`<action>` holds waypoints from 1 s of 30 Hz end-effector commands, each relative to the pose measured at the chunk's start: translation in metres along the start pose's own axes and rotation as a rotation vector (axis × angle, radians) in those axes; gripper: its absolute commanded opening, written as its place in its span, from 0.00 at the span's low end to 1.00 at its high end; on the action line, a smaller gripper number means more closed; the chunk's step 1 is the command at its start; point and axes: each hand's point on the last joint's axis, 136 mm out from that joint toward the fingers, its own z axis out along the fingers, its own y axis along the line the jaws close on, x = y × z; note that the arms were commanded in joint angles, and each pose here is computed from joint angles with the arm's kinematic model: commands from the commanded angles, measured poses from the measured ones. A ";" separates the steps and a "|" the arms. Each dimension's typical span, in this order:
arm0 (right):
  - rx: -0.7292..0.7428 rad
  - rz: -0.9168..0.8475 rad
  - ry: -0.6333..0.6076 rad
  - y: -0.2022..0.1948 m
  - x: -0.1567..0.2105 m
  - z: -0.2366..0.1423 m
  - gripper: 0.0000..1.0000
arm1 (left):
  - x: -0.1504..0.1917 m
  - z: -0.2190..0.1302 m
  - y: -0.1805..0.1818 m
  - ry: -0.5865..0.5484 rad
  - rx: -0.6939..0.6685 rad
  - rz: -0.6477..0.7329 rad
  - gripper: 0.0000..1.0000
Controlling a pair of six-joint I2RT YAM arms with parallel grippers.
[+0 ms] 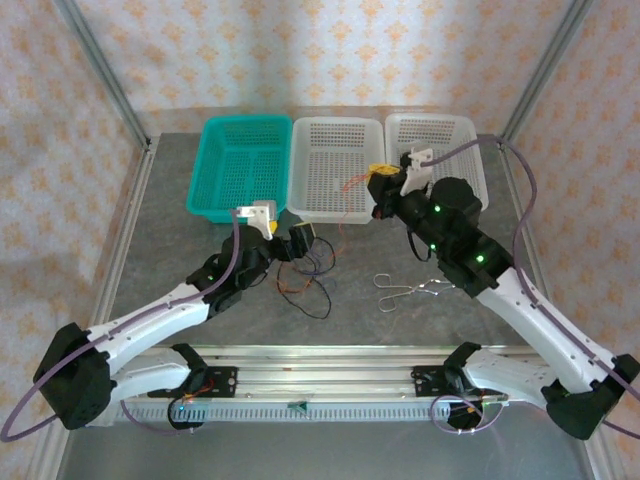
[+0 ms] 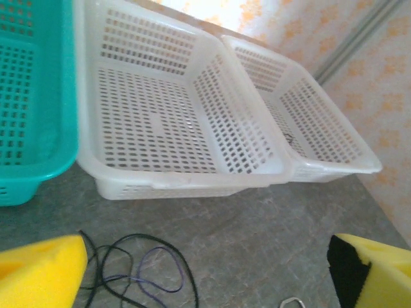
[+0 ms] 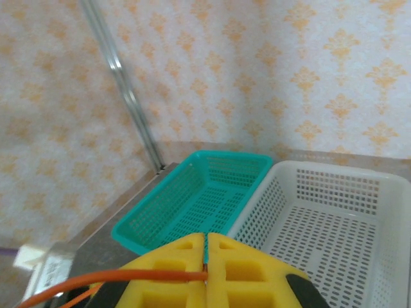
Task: Untangle the cables
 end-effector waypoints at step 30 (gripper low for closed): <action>0.538 0.141 0.354 -0.160 0.093 0.215 0.00 | 0.030 0.011 0.038 0.247 -0.270 -0.066 0.99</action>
